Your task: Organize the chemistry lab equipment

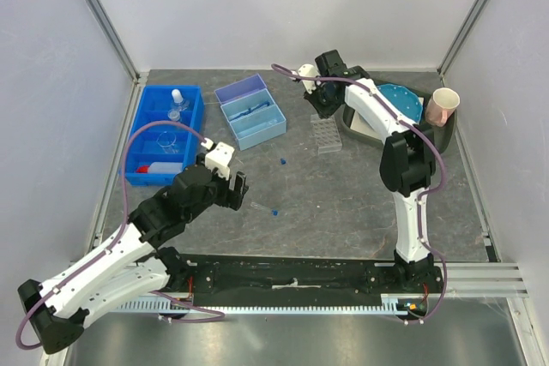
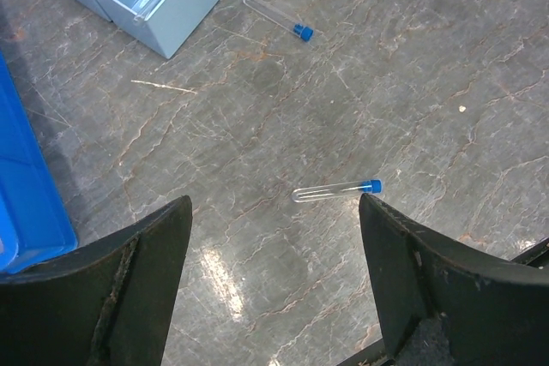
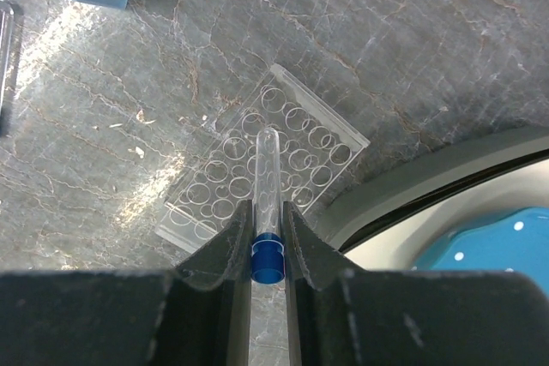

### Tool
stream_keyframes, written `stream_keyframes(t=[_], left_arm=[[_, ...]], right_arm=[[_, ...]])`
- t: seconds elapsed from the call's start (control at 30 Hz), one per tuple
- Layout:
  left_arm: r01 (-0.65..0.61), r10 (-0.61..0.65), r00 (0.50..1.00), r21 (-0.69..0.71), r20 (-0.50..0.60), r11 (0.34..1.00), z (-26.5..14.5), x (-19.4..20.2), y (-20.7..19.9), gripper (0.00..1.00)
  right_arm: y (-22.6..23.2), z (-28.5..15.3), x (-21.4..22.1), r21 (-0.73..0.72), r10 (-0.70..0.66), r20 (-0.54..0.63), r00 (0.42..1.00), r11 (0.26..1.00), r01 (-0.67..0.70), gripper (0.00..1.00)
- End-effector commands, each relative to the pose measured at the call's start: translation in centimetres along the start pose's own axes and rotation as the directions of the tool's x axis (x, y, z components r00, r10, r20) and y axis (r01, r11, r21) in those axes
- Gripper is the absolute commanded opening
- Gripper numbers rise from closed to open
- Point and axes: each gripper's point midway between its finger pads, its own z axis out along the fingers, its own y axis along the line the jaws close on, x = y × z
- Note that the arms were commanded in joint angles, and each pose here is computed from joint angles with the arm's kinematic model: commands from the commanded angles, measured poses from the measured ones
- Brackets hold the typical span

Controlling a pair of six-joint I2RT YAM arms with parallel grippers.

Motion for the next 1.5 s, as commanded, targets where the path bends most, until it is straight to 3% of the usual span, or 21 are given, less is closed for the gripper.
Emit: stream_keyframes(t=[0.0, 0.93, 1.23, 1.47], left_arm=[[-0.032, 0.032, 0.999, 0.008, 0.039, 0.999, 0.1, -0.7, 0.0, 0.85], [-0.031, 0.031, 0.999, 0.021, 0.018, 0.999, 0.5, -0.3, -0.3, 0.84], [-0.029, 0.028, 0.999, 0.021, 0.027, 0.999, 0.5, -0.4, -0.3, 0.84], [-0.026, 0.025, 0.999, 0.027, 0.032, 0.999, 0.4, -0.5, -0.4, 0.84]], right_arm=[[-0.6, 0.3, -1.1, 0.015, -0.009, 0.014, 1.0, 1.0, 0.009, 0.14], [-0.4, 3.1, -1.4, -0.013, 0.0, 0.005, 1.0, 1.0, 0.0, 0.16], [-0.7, 4.0, -1.9, -0.009, 0.012, 0.017, 1.0, 1.0, -0.012, 0.2], [-0.8, 4.5, -2.2, -0.006, 0.025, 0.025, 0.999, 1.0, -0.025, 0.29]])
